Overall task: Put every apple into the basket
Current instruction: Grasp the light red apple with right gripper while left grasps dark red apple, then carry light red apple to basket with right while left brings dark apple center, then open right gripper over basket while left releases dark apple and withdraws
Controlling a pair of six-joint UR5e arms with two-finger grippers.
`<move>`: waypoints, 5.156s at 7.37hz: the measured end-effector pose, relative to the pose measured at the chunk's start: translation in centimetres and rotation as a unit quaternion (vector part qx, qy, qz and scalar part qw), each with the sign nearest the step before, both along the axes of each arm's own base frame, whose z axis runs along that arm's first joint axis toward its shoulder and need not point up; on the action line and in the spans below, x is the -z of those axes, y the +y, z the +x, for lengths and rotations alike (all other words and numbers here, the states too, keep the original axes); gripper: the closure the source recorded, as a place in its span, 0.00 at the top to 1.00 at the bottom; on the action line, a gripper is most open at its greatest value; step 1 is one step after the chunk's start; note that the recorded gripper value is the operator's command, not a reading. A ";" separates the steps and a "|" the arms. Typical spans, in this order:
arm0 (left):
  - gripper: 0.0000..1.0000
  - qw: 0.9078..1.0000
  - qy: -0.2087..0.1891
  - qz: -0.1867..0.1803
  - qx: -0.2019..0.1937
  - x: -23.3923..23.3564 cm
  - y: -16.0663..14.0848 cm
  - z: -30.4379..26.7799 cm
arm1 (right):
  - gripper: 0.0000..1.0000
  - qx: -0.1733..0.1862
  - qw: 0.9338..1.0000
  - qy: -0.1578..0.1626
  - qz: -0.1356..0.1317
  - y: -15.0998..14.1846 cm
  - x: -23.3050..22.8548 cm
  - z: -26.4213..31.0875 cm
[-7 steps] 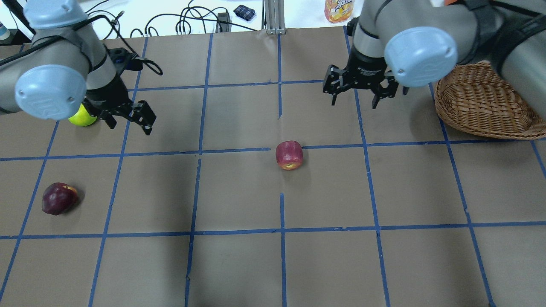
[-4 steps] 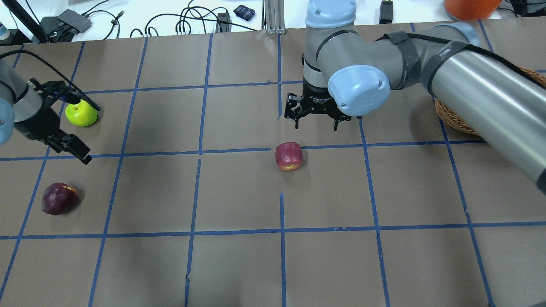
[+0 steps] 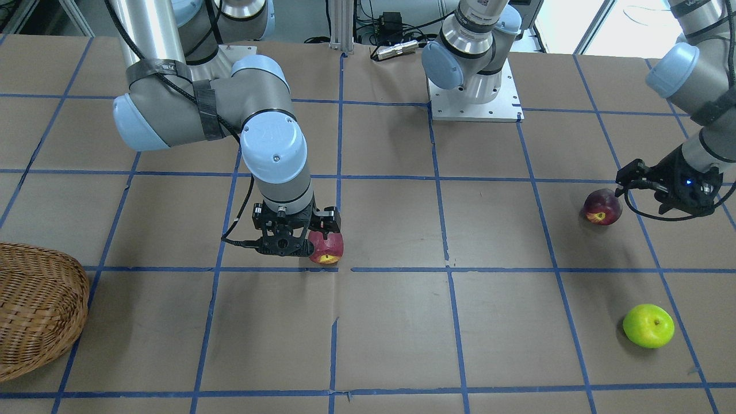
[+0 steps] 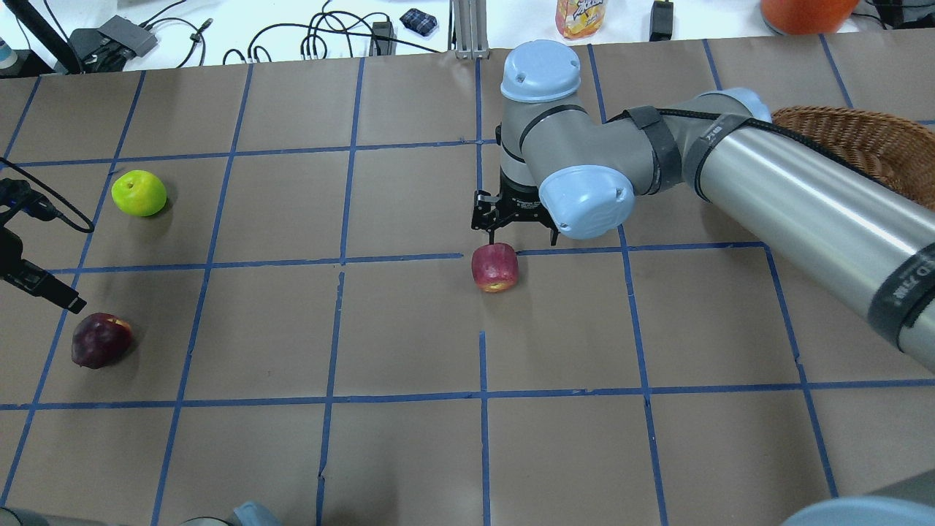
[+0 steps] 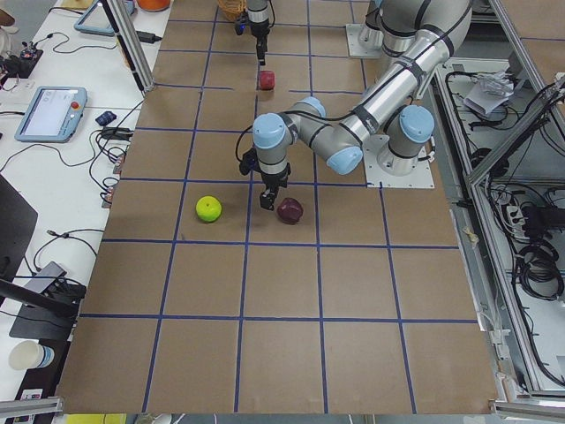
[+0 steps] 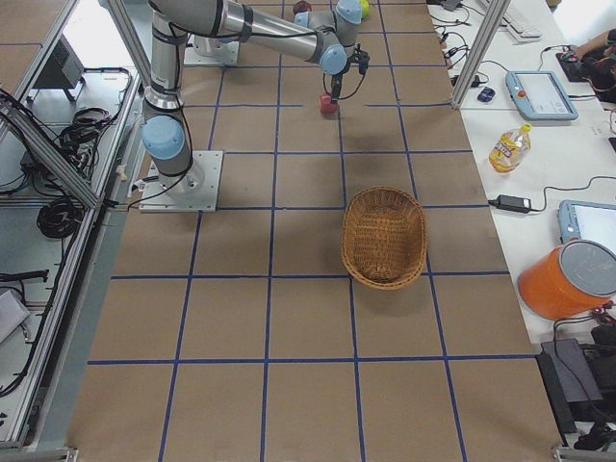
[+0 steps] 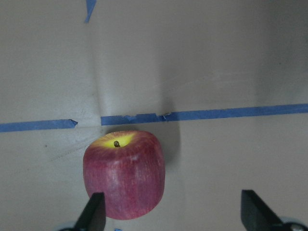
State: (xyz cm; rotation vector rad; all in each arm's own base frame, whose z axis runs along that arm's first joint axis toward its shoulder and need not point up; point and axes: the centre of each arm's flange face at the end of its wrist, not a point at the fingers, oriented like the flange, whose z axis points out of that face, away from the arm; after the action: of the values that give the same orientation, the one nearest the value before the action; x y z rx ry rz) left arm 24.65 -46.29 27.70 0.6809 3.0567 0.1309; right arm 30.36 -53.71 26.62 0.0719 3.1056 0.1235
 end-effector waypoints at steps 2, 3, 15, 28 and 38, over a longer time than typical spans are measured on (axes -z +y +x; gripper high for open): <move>1.00 1.000 0.011 0.012 -0.008 2.2 1.4 -0.2 | 1.00 -0.011 1.000 -0.019 -0.007 -0.4 0.8 0.5; 1.00 1.000 0.018 0.020 -0.013 3.3 2.0 -0.4 | 1.00 -0.013 1.000 -0.023 -0.006 -0.5 1.4 0.7; 0.47 1.000 0.000 0.022 -0.020 -0.1 -1.7 -7.2 | 0.00 -0.026 0.999 -0.032 0.030 -0.4 6.5 2.3; 0.44 0.971 0.082 -0.042 -0.222 2.7 -8.9 -53.8 | 0.00 -0.075 0.995 0.047 -0.038 -9.4 -8.9 -41.8; 1.00 0.965 0.042 -0.046 -0.256 -4.6 -12.4 -50.4 | 1.00 -0.050 0.989 0.114 -0.081 -10.0 0.6 -60.1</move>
State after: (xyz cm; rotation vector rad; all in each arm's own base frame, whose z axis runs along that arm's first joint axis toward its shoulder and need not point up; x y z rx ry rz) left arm -25.79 -58.74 32.26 -0.1230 3.2157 -0.0416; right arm -29.74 -63.71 26.03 -0.0788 3.3340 -0.1460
